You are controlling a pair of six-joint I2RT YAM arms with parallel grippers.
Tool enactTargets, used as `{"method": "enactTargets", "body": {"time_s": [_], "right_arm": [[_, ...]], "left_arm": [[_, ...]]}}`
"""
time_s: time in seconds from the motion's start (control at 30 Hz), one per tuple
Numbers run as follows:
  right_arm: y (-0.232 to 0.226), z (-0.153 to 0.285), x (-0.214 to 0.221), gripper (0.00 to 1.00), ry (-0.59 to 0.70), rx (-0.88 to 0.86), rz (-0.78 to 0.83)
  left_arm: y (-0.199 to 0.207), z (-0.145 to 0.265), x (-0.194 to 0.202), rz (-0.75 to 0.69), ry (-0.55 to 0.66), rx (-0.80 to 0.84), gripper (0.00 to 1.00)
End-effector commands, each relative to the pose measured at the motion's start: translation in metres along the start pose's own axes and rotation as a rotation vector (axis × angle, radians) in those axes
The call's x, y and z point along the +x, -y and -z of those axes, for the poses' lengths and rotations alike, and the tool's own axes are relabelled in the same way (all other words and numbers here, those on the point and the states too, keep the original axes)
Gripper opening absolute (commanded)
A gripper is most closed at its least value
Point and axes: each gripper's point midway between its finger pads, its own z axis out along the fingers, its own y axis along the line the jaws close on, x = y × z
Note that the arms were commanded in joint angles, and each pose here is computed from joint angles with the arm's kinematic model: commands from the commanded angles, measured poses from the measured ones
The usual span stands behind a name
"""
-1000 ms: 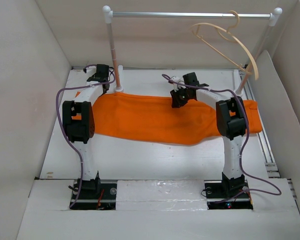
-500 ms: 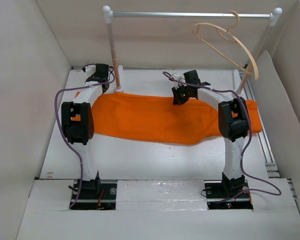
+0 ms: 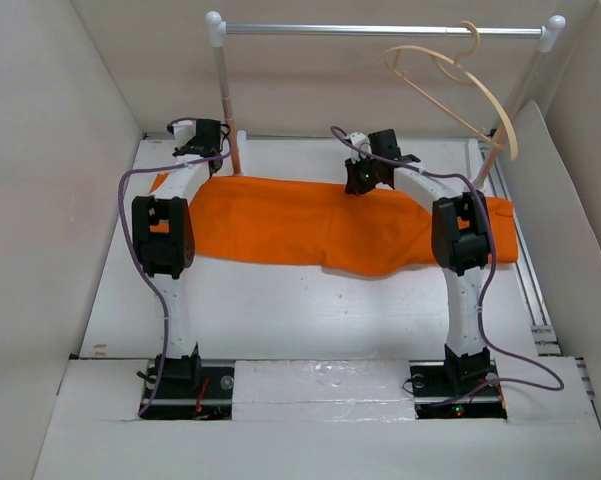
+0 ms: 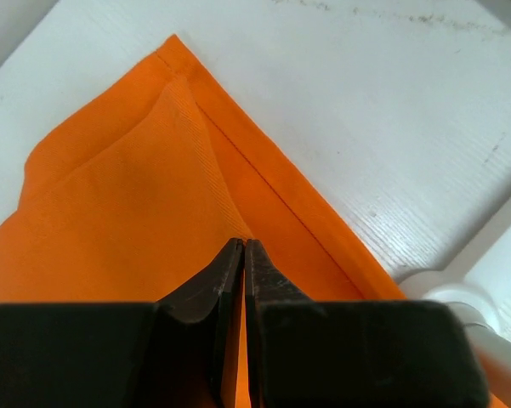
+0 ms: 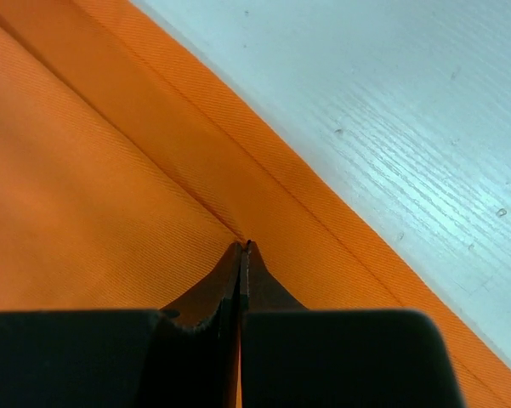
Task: Place the trousers on the hanger
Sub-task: Fold the trousers
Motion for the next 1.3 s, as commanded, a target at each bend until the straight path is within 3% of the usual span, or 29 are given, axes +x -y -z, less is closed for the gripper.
{"method": "enactTargets", "body": {"time_s": [0.0, 0.03, 0.07, 0.1, 0.13, 0.17, 0.2, 0.27, 0.3, 0.33, 0.37, 0.4, 0.43, 0.53, 0.57, 0.6, 0.63, 0.67, 0.73, 0.77, 0.87, 0.9, 0.97, 1.03, 1.1, 1.13, 1.17, 1.23, 1.27], "right_arm": [[0.037, 0.007, -0.041, 0.00, 0.132, 0.151, -0.032], [0.041, 0.007, -0.042, 0.00, 0.136, 0.176, -0.041], [0.042, 0.007, -0.045, 0.00, 0.143, 0.205, -0.056], [0.044, 0.009, -0.047, 0.00, 0.146, 0.217, -0.063], [0.037, 0.010, -0.051, 0.04, 0.148, 0.220, -0.057], [0.030, 0.011, -0.054, 0.11, 0.146, 0.229, -0.042], [0.024, 0.014, -0.057, 0.30, 0.149, 0.227, -0.034], [0.008, 0.030, -0.069, 0.49, 0.175, 0.207, -0.011], [-0.004, 0.036, -0.072, 0.61, 0.183, 0.191, 0.001], [-0.010, 0.056, -0.085, 0.65, 0.218, 0.191, 0.013], [-0.032, 0.064, -0.074, 0.69, 0.204, 0.160, 0.029], [-0.032, 0.064, -0.074, 0.69, 0.204, 0.159, 0.029], [-0.038, 0.087, -0.083, 0.69, 0.239, 0.163, 0.033], [-0.056, 0.098, -0.042, 0.69, 0.181, 0.150, -0.010], [-0.063, 0.118, -0.047, 0.69, 0.226, 0.146, -0.027], [-0.072, 0.112, -0.011, 0.69, 0.167, 0.133, -0.044], [-0.073, 0.117, -0.002, 0.68, 0.165, 0.140, -0.057], [-0.081, 0.131, -0.002, 0.62, 0.193, 0.144, -0.057], [-0.082, 0.130, 0.041, 0.48, 0.135, 0.149, -0.069], [-0.085, 0.128, 0.046, 0.33, 0.141, 0.148, -0.061], [-0.085, 0.110, 0.081, 0.05, 0.045, 0.129, -0.059], [-0.082, 0.103, 0.087, 0.03, 0.022, 0.134, -0.052], [-0.074, 0.079, 0.104, 0.00, -0.055, 0.143, -0.047], [-0.074, 0.060, 0.123, 0.00, -0.121, 0.140, -0.042], [-0.083, 0.053, 0.136, 0.00, -0.156, 0.129, -0.044], [-0.088, 0.054, 0.139, 0.00, -0.154, 0.121, -0.048], [-0.115, 0.057, 0.169, 0.00, -0.197, 0.089, -0.038], [-0.128, 0.062, 0.170, 0.00, -0.182, 0.073, -0.054], [-0.139, 0.066, 0.195, 0.00, -0.226, 0.058, -0.052]], "left_arm": [[-0.011, -0.004, -0.017, -0.007, 0.049, -0.070, 0.00], [-0.008, -0.005, -0.016, -0.015, 0.046, -0.057, 0.00], [-0.006, -0.005, -0.015, -0.027, 0.037, -0.045, 0.07], [-0.010, -0.005, -0.010, -0.045, 0.013, -0.063, 0.27], [-0.011, -0.002, -0.012, -0.041, 0.010, -0.068, 0.39], [-0.016, 0.001, -0.011, -0.042, 0.007, -0.083, 0.50], [-0.021, 0.012, -0.020, -0.019, 0.018, -0.082, 0.69], [-0.035, 0.020, -0.004, -0.020, -0.006, -0.088, 0.80], [-0.037, 0.038, -0.022, 0.040, 0.033, -0.045, 0.83], [-0.051, 0.038, 0.005, 0.019, -0.005, -0.057, 0.84], [-0.054, 0.059, 0.002, 0.072, 0.007, 0.019, 0.85], [-0.054, 0.059, 0.002, 0.079, 0.007, 0.019, 0.85], [-0.063, 0.058, 0.032, 0.054, -0.054, 0.025, 0.85], [-0.071, 0.074, 0.069, 0.078, -0.158, 0.085, 0.80], [-0.072, 0.077, 0.077, 0.081, -0.180, 0.099, 0.78], [-0.073, 0.084, 0.075, 0.097, -0.175, 0.122, 0.75], [-0.077, 0.086, 0.089, 0.100, -0.209, 0.130, 0.73], [-0.077, 0.089, 0.090, 0.105, -0.209, 0.144, 0.72], [-0.072, 0.092, 0.089, 0.111, -0.197, 0.188, 0.71], [-0.072, 0.090, 0.086, 0.105, -0.196, 0.199, 0.71], [-0.048, 0.078, 0.087, 0.090, -0.244, 0.233, 0.69], [-0.046, 0.065, 0.102, 0.073, -0.287, 0.199, 0.65], [-0.040, 0.053, 0.097, 0.115, -0.315, 0.195, 0.63], [-0.041, 0.041, 0.123, 0.179, -0.446, 0.197, 0.61], [-0.068, 0.025, 0.131, 0.298, -0.514, 0.158, 0.59], [-0.085, 0.026, 0.154, 0.323, -0.580, 0.139, 0.59], [-0.125, 0.025, 0.167, 0.431, -0.623, 0.111, 0.59], [-0.137, 0.025, 0.169, 0.467, -0.635, 0.106, 0.59], [-0.161, 0.023, 0.161, 0.534, -0.611, 0.087, 0.59]]}}
